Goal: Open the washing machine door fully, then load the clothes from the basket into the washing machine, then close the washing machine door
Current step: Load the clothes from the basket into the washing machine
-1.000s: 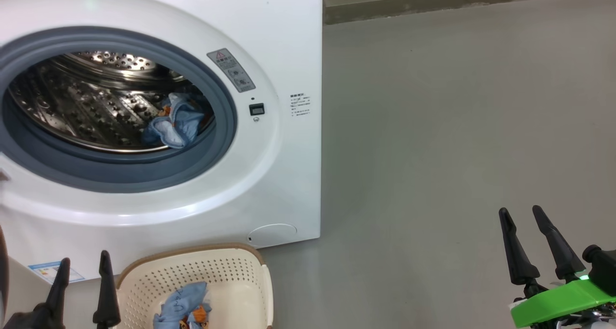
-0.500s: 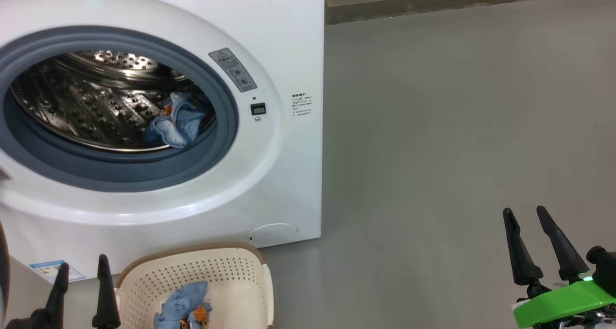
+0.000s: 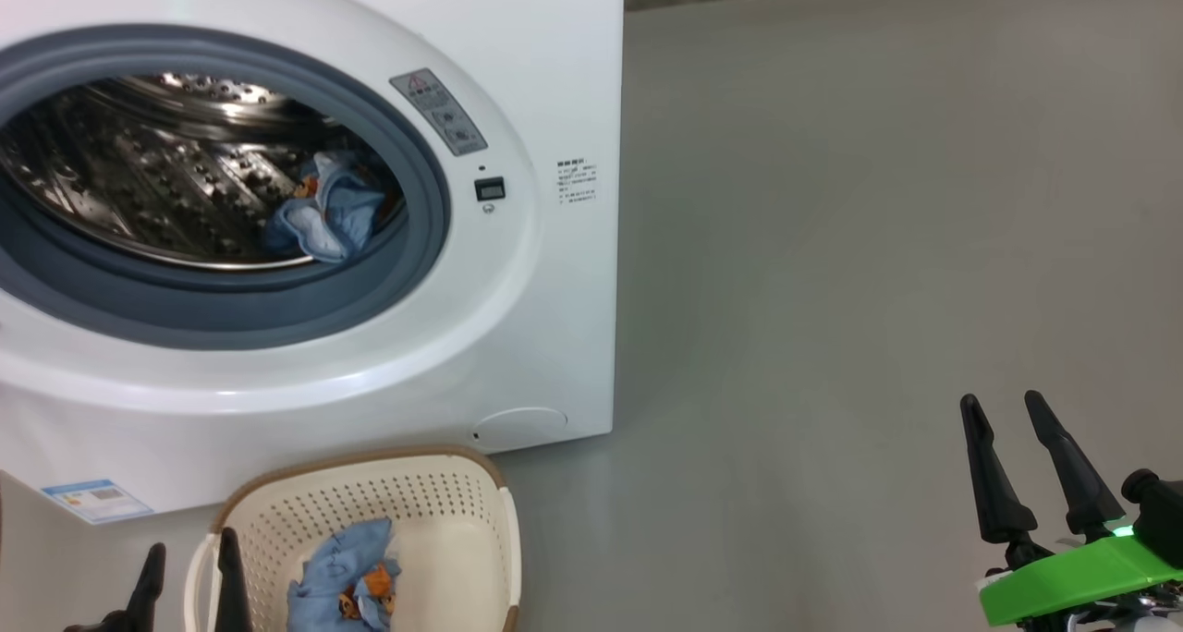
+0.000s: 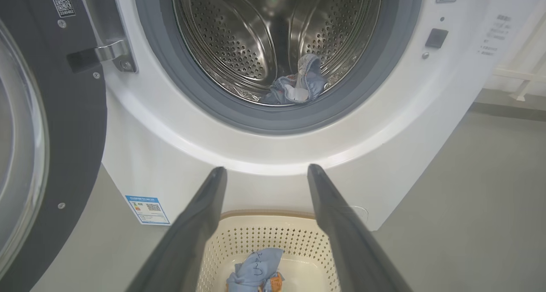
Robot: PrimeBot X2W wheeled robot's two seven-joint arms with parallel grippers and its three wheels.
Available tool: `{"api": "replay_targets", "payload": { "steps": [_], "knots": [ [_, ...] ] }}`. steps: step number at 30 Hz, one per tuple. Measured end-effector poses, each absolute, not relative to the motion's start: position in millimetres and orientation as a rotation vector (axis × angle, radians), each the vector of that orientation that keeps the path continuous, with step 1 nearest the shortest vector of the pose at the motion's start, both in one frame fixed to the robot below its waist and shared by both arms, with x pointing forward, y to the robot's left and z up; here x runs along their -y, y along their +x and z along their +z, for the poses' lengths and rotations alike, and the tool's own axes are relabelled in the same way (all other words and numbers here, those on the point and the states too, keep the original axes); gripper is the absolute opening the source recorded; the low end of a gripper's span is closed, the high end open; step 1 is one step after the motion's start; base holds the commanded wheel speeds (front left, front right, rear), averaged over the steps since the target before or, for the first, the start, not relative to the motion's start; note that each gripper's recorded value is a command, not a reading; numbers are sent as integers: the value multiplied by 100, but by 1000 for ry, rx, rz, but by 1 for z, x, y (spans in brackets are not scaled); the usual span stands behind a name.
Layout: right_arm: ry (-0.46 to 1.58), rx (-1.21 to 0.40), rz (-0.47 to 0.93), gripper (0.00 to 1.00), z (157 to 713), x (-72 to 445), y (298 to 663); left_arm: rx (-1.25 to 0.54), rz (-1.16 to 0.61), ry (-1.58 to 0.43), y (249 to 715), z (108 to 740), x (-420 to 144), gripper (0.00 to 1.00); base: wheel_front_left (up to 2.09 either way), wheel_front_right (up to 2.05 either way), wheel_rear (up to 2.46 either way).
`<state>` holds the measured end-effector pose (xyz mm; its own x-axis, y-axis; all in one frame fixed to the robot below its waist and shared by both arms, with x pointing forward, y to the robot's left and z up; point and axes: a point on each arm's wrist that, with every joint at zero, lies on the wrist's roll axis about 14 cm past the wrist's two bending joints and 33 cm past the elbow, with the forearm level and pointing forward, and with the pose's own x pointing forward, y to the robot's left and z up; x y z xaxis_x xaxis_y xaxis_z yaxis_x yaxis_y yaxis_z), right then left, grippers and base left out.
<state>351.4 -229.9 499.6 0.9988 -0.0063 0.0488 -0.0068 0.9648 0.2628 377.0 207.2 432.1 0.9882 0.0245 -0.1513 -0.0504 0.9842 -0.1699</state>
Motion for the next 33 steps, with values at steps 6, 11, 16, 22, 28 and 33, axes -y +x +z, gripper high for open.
{"api": "replay_targets", "payload": {
  "steps": [6,11,16,22,28,33],
  "knots": [
    [276,36,0,100,494,227,365,-269,46,-153,381,396,-204,100,0,0,0],
    [283,28,3,100,491,223,379,-350,35,-150,392,371,-197,100,0,0,0],
    [289,24,18,100,487,217,398,-425,18,-125,412,348,-195,100,0,0,0],
    [295,10,28,100,479,211,418,-530,9,-112,431,316,-194,100,0,0,0],
    [297,-11,26,100,468,210,430,-616,-10,-91,446,290,-189,100,0,0,0],
    [299,-26,26,100,460,208,439,-696,-17,-76,452,267,-187,100,0,0,0]
  ]
}}
